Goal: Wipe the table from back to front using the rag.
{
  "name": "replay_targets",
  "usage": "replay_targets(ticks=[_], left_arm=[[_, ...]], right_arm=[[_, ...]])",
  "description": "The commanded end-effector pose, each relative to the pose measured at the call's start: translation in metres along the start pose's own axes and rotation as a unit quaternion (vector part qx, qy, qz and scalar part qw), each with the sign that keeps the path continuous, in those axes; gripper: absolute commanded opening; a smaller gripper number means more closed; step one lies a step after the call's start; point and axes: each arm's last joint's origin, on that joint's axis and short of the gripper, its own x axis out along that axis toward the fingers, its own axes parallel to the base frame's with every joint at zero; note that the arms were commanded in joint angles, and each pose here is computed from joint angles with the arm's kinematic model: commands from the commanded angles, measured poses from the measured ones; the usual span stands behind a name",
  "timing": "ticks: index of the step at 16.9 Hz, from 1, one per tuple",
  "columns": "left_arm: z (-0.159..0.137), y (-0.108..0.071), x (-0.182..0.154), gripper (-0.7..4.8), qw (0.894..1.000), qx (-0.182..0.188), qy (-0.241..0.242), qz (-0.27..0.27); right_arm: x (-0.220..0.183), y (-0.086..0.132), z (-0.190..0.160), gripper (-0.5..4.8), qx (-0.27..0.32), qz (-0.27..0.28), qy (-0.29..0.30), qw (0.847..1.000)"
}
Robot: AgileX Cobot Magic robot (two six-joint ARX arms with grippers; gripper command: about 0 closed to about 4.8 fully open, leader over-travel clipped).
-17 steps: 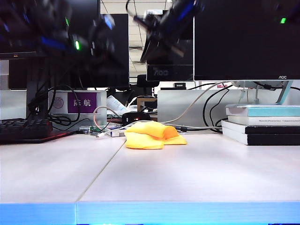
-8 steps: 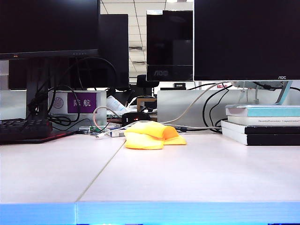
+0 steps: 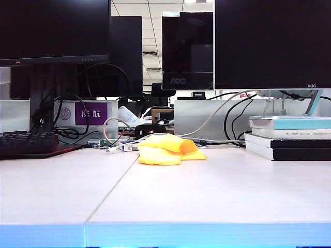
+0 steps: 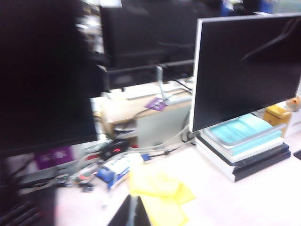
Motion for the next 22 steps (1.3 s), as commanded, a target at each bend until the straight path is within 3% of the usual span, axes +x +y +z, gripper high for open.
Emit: replay_targets(ticks=[1, 4, 8, 11, 13, 15, 19, 22], left_arm=[[-0.014, -0.011, -0.047, -0.06, 1.0, -0.001, 0.026, 0.014], [-0.044, -0.023, -0.096, -0.06, 0.998, -0.006, 0.053, 0.025], [-0.097, -0.03, -0.114, -0.06, 0.999, -0.022, 0.037, 0.026], [-0.132, -0.027, -0.098, -0.06, 0.999, -0.022, -0.003, 0.033], [-0.162, -0.018, -0.058, -0.06, 0.998, -0.033, -0.01, 0.06], [-0.188, -0.014, -0.031, -0.06, 0.997, -0.044, -0.013, 0.054], [-0.247, -0.005, 0.004, -0.06, 0.992, -0.049, 0.019, 0.113], [-0.291, -0.004, 0.019, -0.06, 0.991, -0.051, 0.051, 0.112]], right_arm=[[-0.037, 0.017, 0.007, -0.01, -0.019, 0.003, -0.04, 0.999], [-0.076, 0.034, 0.009, -0.01, -0.034, 0.008, -0.077, 0.996], [-0.12, 0.051, 0.008, -0.01, -0.045, 0.027, -0.117, 0.992], [-0.143, 0.059, 0.006, -0.01, -0.047, 0.032, -0.138, 0.989], [-0.155, 0.064, 0.004, -0.01, -0.042, 0.045, -0.147, 0.987], [-0.159, 0.066, 0.003, -0.01, -0.033, 0.06, -0.148, 0.987], [-0.161, 0.068, 0.003, -0.01, -0.057, 0.066, -0.15, 0.985], [-0.161, 0.068, 0.003, -0.01, -0.057, 0.066, -0.15, 0.985]])
